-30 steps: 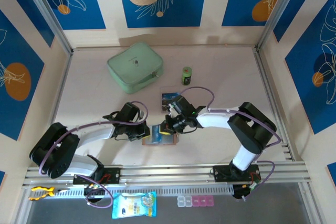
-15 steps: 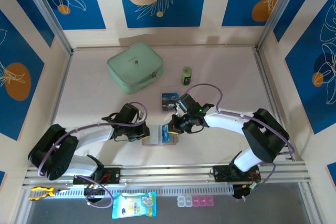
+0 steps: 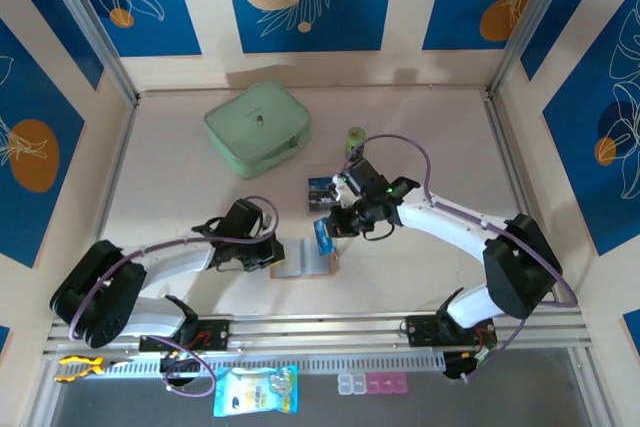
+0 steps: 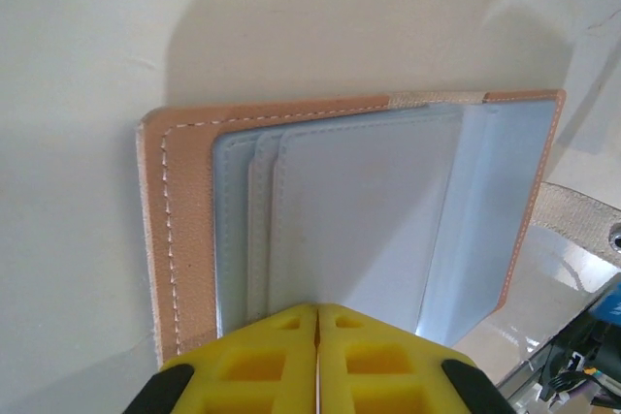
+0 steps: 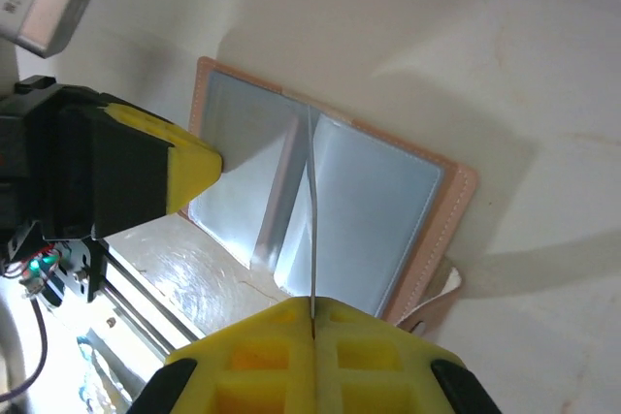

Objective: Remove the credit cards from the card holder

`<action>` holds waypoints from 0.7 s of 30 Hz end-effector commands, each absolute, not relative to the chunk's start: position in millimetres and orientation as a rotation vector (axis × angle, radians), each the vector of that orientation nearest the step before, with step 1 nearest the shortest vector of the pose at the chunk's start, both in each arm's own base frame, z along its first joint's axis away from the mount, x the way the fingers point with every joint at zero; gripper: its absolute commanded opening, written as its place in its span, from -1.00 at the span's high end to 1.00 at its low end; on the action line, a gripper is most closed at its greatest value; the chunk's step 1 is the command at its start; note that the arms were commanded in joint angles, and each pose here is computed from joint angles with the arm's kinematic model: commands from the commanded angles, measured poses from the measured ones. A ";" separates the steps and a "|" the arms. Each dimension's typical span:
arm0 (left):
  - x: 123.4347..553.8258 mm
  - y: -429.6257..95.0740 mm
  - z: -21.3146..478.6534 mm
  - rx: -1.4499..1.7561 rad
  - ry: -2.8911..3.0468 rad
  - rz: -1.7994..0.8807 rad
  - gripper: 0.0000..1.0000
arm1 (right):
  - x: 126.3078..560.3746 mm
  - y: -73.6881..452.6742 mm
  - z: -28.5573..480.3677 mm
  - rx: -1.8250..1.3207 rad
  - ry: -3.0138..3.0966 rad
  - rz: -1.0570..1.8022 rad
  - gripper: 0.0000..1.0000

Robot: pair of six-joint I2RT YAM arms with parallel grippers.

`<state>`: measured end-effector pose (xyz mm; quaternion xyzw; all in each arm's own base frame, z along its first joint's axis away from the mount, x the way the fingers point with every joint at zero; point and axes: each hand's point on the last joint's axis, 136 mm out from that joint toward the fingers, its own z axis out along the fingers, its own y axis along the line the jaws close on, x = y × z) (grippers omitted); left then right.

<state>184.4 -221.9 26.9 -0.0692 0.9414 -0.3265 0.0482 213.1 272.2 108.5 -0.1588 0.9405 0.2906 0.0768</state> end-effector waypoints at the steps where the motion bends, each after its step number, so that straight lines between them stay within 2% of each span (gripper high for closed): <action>1: 176.3 -212.1 21.0 -0.237 2.902 -0.928 0.78 | 217.1 263.0 124.0 -0.742 2.720 0.789 1.00; 7: 179.8 -214.2 28.6 -0.233 2.860 -0.958 0.68 | 230.4 259.2 134.9 -1.104 2.522 0.727 1.00; 13: 181.1 -213.8 32.5 -0.225 2.851 -0.955 0.67 | 246.5 248.7 140.3 -1.505 2.339 0.508 1.00; 16: 181.2 -214.5 34.3 -0.219 2.849 -0.960 0.66 | 266.2 240.2 142.8 -1.617 2.286 0.328 1.00; 21: 183.0 -215.2 37.9 -0.201 2.845 -0.956 0.65 | 293.4 239.3 153.2 -1.759 2.189 0.209 1.00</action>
